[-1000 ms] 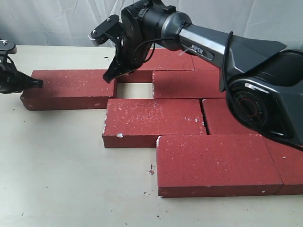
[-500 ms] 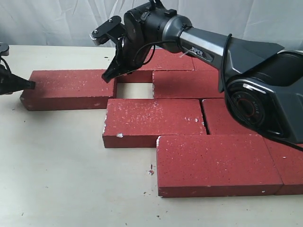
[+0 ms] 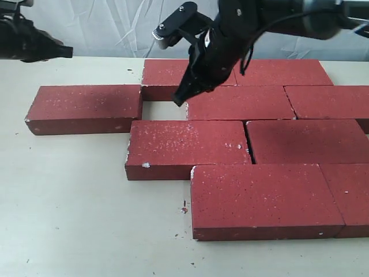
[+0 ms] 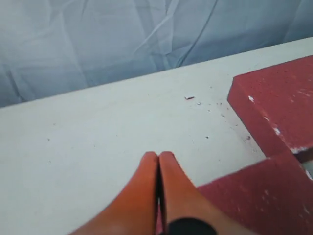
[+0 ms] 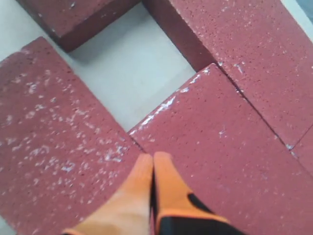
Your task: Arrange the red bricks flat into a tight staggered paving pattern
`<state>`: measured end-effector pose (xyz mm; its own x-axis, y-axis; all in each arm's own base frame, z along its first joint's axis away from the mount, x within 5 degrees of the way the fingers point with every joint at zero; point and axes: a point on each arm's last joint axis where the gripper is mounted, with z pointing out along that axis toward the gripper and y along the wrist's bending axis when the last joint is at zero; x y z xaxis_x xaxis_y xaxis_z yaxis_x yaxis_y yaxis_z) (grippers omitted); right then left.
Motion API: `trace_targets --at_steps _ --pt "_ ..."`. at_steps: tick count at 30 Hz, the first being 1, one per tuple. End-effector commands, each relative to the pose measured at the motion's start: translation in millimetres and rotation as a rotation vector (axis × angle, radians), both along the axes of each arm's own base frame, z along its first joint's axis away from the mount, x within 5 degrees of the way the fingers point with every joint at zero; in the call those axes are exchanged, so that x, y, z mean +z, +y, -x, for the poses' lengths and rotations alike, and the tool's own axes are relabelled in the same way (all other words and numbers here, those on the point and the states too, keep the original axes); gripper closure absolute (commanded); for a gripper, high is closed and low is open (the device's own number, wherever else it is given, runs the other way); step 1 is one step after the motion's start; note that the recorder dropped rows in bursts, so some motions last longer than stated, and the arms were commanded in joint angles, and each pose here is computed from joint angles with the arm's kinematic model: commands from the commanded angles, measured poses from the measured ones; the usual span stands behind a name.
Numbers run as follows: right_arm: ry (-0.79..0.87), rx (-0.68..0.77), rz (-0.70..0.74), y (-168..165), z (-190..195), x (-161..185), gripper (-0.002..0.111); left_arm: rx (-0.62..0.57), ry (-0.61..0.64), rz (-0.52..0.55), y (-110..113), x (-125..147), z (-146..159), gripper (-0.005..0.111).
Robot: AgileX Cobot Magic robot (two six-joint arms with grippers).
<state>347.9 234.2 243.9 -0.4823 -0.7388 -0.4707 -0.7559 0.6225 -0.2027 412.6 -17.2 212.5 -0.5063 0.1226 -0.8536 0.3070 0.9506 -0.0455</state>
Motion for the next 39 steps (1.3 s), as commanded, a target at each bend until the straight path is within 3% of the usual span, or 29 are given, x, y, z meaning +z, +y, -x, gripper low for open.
trace_targets --at_steps 1,7,10,14,15,20,32,39 --pt "-0.037 0.003 -0.057 -23 34 3 0.109 0.002 -0.031 -0.130 -39 -4 -30 0.107" --pt "-0.030 0.049 -0.009 -39 57 15 0.109 -0.055 -0.038 -0.155 -73 -23 -60 0.107" --pt "-0.038 0.045 -0.026 -40 58 19 0.109 -0.154 -0.037 -0.204 -81 -31 -70 0.107" --pt "-0.067 0.045 -0.045 -37 55 19 0.109 -0.211 0.042 -0.106 -89 -22 -77 0.107" --pt "-0.078 0.045 -0.052 -37 54 20 0.109 -0.238 0.078 -0.131 -90 -21 -80 0.107" --pt "-0.076 0.045 -0.051 -37 54 19 0.109 -0.206 0.205 -0.264 -96 -16 -93 0.107" --pt "-0.075 0.045 -0.054 -35 52 15 0.109 -0.241 0.354 -0.210 -108 -65 -107 0.107" --pt "-0.084 0.045 -0.059 -35 51 16 0.109 -0.261 0.366 -0.208 -118 -70 -105 0.107"
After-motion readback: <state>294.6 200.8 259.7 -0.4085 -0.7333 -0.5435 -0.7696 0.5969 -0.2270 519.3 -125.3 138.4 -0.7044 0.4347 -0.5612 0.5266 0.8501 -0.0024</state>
